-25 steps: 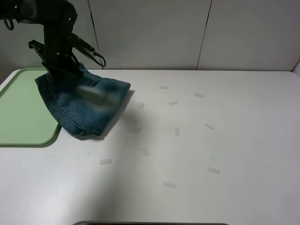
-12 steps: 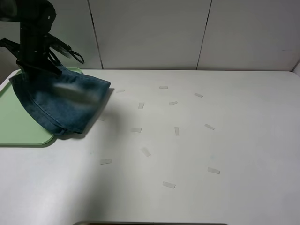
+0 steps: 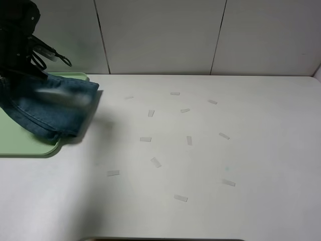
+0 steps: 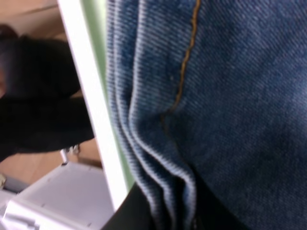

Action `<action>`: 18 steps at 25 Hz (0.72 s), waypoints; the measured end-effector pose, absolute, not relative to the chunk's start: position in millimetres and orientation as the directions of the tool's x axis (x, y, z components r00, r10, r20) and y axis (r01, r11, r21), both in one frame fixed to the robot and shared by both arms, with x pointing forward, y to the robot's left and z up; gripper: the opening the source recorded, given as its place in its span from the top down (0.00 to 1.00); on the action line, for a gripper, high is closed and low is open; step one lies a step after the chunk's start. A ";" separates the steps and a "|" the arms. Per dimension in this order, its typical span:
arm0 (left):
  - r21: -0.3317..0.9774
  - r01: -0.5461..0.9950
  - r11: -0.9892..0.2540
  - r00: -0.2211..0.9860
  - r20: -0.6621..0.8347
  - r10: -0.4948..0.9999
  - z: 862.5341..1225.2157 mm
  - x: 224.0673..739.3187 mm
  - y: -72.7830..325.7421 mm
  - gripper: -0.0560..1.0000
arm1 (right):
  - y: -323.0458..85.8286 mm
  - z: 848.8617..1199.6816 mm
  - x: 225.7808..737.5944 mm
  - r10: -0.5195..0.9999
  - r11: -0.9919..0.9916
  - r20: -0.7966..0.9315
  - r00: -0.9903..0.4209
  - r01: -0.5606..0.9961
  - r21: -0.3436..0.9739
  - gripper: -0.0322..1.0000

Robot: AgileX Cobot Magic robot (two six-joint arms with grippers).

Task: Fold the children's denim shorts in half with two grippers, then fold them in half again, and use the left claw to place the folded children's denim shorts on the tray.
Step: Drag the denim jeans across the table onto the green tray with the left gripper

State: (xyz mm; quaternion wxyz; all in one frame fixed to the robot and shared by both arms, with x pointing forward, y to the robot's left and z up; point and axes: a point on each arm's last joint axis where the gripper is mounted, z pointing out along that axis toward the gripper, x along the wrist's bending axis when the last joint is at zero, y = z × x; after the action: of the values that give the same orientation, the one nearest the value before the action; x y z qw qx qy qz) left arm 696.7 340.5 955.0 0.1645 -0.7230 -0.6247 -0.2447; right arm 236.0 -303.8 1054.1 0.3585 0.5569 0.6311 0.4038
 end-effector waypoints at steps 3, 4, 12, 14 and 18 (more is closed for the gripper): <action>0.059 0.987 -0.148 0.088 0.576 0.812 956.0 695.4 351.5 0.87 | -304.2 1054.1 236.0 0.993 0.054 -0.005 -0.119 0.413 0.909 0.30; 0.059 0.988 -0.145 0.084 0.582 0.809 956.4 695.3 354.2 0.87 | -304.2 1054.1 236.0 0.993 0.054 -0.005 -0.119 0.413 0.909 0.30; 0.082 0.989 -0.119 0.045 0.609 0.792 956.3 695.0 366.7 0.87 | -304.6 1054.1 236.1 0.993 0.056 -0.008 -0.116 0.413 0.909 0.30; 0.077 0.990 -0.120 0.049 0.608 0.792 954.2 694.1 366.7 0.87 | -304.6 1054.1 236.1 0.993 0.056 -0.008 -0.116 0.413 0.909 0.30; 0.081 0.989 -0.123 0.049 0.607 0.793 953.2 694.2 368.3 0.87 | -304.6 1054.1 236.1 0.993 0.056 -0.008 -0.116 0.413 0.909 0.30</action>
State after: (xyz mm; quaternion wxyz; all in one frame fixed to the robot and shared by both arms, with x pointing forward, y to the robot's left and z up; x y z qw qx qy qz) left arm 694.2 368.3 953.2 0.1841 -0.7003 -0.6362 -0.2663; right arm 236.1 -304.6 1054.1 0.3617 0.5578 0.6301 0.4013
